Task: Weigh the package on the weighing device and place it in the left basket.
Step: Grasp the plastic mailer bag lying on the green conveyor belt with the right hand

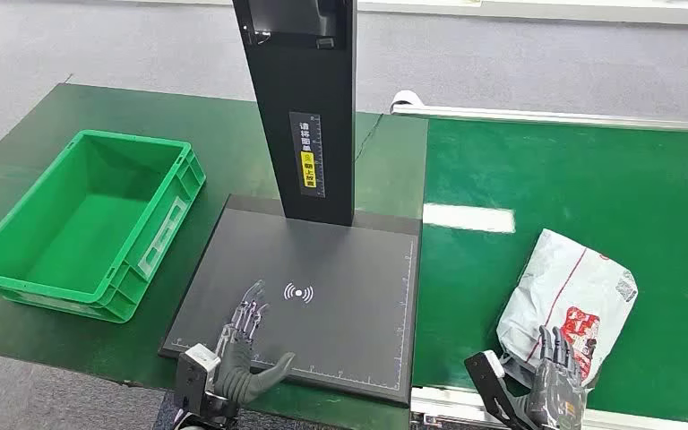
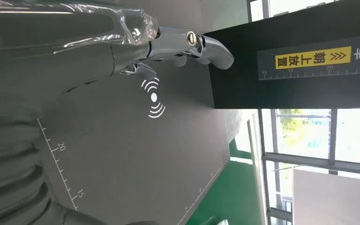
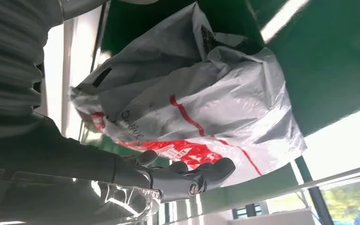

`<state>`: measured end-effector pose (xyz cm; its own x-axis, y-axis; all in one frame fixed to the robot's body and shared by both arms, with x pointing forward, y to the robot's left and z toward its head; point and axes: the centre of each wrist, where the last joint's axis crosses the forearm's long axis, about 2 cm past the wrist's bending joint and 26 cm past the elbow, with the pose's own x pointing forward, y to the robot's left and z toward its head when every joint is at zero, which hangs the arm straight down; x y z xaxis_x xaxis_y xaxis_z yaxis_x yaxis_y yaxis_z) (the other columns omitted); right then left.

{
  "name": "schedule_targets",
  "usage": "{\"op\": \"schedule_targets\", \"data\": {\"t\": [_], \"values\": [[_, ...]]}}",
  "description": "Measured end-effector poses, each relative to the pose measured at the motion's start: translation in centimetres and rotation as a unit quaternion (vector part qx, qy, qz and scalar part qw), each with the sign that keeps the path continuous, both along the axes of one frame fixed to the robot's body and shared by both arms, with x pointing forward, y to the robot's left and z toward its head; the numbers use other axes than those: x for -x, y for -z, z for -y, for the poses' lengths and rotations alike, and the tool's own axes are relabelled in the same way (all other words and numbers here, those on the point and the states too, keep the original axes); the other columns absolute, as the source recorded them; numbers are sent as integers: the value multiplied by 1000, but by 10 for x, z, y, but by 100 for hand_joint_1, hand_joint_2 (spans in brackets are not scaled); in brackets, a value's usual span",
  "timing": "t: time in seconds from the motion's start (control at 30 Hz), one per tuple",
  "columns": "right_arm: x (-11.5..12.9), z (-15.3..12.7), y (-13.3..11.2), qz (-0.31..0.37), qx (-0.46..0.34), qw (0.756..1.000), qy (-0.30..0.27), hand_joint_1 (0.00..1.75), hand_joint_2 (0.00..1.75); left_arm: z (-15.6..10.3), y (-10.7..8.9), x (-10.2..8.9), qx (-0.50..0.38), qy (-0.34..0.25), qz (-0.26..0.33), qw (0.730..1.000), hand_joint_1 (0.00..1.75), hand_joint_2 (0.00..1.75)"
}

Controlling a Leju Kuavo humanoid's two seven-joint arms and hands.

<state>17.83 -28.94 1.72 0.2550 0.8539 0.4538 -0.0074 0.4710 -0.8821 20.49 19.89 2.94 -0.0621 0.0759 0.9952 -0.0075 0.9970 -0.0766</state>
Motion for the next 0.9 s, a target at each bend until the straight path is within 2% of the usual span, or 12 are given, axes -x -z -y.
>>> {"op": "schedule_targets", "data": {"t": [0.1, 0.13, 0.23, 0.27, 0.63, 0.9], "values": [[-1, 2, 3, 3, -15, 1000, -1, 0, 175, -1, 0, 0, -1, 0, 0, 1000, 0, 175], [-1, 2, 4, 5, -23, 1000, 0, 24, 175, -1, 0, 0, -1, 0, 0, 1000, 0, 175], [-3, 4, 7, 7, -42, 999, 3, 154, 175, -1, 0, 0, -2, 1, 0, 1000, 0, 175], [-4, 5, 8, 9, -48, 999, 3, 175, 175, -2, 0, 0, -2, 2, 0, 1000, 0, 175], [-10, 1, 6, 29, -91, 995, 0, 175, 175, -4, 1, 2, -3, -3, 0, 1000, 0, 175], [-16, -5, -10, 71, -110, 991, -8, 175, 175, -6, 1, 3, -7, -6, 1, 1000, 0, 175]]}}
